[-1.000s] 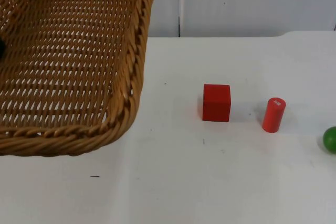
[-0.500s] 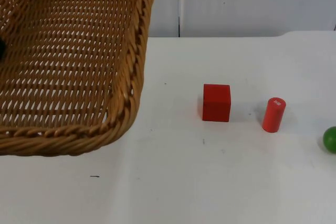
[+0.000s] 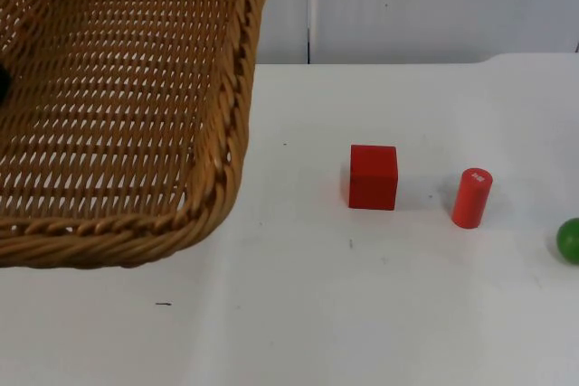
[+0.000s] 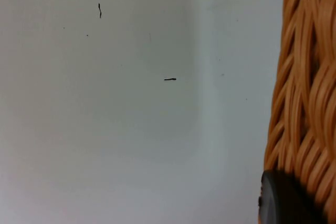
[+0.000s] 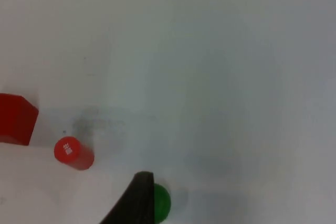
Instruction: Pick up the basket with the left hand and place the object to the left of the red cylinder into the basket with the right hand.
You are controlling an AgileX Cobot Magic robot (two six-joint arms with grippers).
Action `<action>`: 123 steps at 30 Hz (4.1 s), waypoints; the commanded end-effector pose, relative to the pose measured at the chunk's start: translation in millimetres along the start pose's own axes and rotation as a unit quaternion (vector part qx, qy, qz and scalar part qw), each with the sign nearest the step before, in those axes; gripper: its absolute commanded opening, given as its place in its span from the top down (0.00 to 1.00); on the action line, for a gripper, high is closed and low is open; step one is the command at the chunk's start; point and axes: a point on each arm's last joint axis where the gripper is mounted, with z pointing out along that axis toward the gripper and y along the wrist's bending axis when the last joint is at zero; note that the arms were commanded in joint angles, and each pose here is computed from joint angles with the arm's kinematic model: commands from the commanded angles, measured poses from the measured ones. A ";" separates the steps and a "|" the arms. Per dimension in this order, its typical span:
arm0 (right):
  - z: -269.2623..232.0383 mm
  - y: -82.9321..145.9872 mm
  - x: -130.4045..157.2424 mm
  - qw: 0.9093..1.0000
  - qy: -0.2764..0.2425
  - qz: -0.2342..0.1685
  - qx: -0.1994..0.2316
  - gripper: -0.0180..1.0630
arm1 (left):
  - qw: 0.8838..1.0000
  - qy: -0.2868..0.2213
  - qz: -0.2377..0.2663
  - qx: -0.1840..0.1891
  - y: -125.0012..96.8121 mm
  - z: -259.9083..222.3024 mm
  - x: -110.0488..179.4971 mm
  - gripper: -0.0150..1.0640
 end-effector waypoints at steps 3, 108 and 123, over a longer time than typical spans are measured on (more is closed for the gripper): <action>12.6 4.7 -14.8 1.000 0.003 -0.027 -0.008 0.01 | 1.000 -0.006 -0.004 0.016 -4.5 -2.9 0.9 0.99; 296.2 219.0 10.9 0.792 0.129 -0.534 -0.267 0.44 | 0.999 -0.003 -0.024 0.041 -6.3 1.9 -2.7 0.99; 292.0 217.1 8.6 0.790 0.137 -0.537 -0.262 0.98 | 0.999 -0.004 -0.025 0.043 -6.7 1.9 -2.8 0.99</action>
